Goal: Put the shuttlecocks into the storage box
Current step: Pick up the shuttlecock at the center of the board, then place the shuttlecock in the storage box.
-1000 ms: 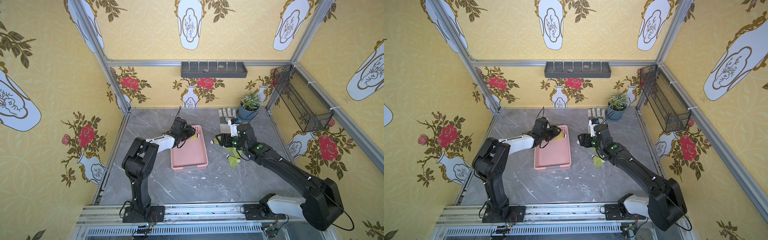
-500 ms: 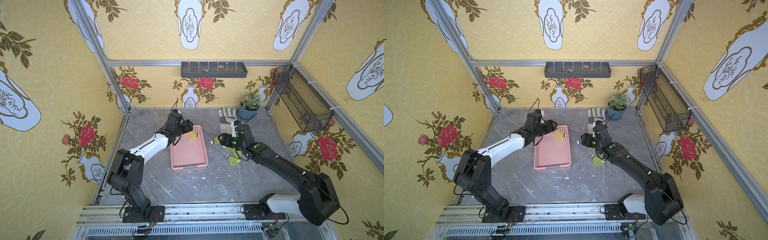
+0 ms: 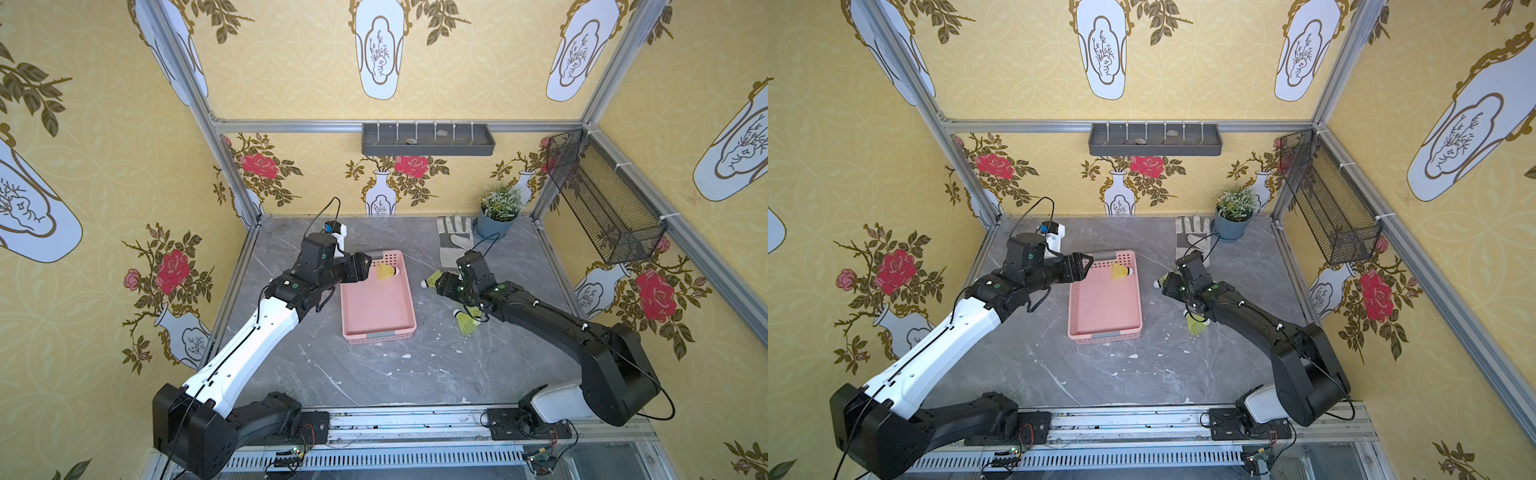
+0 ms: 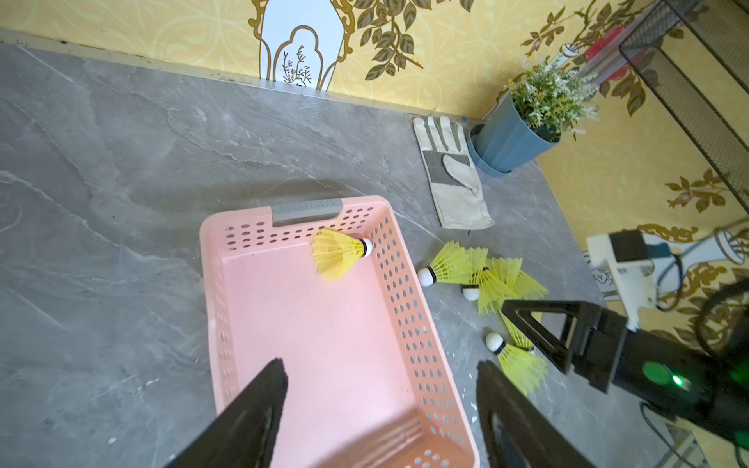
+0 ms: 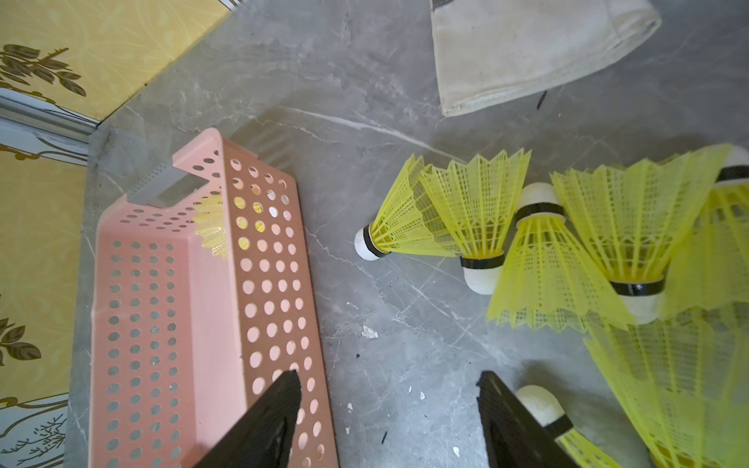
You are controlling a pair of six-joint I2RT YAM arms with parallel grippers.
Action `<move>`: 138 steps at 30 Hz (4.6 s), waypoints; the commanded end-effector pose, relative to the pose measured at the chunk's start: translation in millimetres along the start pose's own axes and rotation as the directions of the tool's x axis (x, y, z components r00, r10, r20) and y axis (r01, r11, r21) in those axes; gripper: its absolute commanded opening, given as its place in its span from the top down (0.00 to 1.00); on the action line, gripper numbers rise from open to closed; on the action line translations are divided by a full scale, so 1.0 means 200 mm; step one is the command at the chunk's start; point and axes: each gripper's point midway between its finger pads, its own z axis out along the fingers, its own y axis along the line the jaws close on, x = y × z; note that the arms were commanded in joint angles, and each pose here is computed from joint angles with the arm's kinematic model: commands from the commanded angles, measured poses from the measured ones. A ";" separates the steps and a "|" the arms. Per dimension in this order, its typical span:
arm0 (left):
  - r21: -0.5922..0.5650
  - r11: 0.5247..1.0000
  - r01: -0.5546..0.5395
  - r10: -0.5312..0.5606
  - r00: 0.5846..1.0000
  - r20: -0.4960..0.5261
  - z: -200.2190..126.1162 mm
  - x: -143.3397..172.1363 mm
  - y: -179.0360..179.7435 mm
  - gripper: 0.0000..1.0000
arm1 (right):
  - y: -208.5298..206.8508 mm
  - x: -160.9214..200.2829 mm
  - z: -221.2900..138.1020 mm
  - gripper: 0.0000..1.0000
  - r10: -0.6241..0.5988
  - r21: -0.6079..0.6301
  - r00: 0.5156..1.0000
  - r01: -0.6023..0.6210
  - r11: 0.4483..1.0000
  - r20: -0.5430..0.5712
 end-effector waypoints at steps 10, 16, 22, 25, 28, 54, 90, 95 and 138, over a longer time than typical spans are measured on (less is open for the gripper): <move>-0.008 0.996 -0.085 0.084 0.994 -0.076 -0.20 0.22 0.17 0.24 | 0.06 -0.01 0.23 0.33 0.272 0.075 0.962 -0.273 0.959 0.031; -0.021 0.997 -0.080 0.079 0.996 -0.040 -0.19 0.23 0.20 0.24 | 0.03 -0.04 0.33 0.37 0.365 0.123 0.928 -0.371 0.920 0.072; -0.014 0.997 -0.075 0.074 0.996 -0.043 -0.18 0.24 0.20 0.24 | -0.02 -0.05 0.39 0.39 0.441 0.165 0.891 -0.453 0.876 0.103; -0.015 0.997 -0.075 0.074 0.996 -0.042 -0.18 0.24 0.20 0.24 | -0.05 -0.05 0.41 0.38 0.469 0.179 0.875 -0.483 0.857 0.117; -0.013 0.997 -0.076 0.075 0.996 -0.039 -0.19 0.24 0.20 0.24 | -0.06 -0.06 0.45 0.37 0.472 0.194 0.876 -0.483 0.854 0.102; -0.019 0.997 -0.079 0.079 0.996 -0.035 -0.20 0.23 0.20 0.25 | -0.02 -0.07 0.58 0.68 0.283 0.283 0.959 -0.276 0.919 0.017; 0.490 0.809 -0.326 0.394 0.918 -0.041 -0.11 0.14 -0.40 0.30 | 0.78 0.10 -0.31 0.82 -0.649 -0.616 0.760 0.524 0.588 0.028; 0.542 0.756 -0.367 0.453 0.891 -0.030 -0.14 0.13 -0.46 0.34 | 0.84 0.16 -0.40 0.82 -0.701 -0.659 0.713 0.541 0.523 0.029; 0.575 0.733 -0.362 0.512 0.851 -0.116 -0.06 0.22 -0.43 0.56 | 0.95 0.26 -0.54 0.82 -0.776 -0.736 0.629 0.548 0.398 0.048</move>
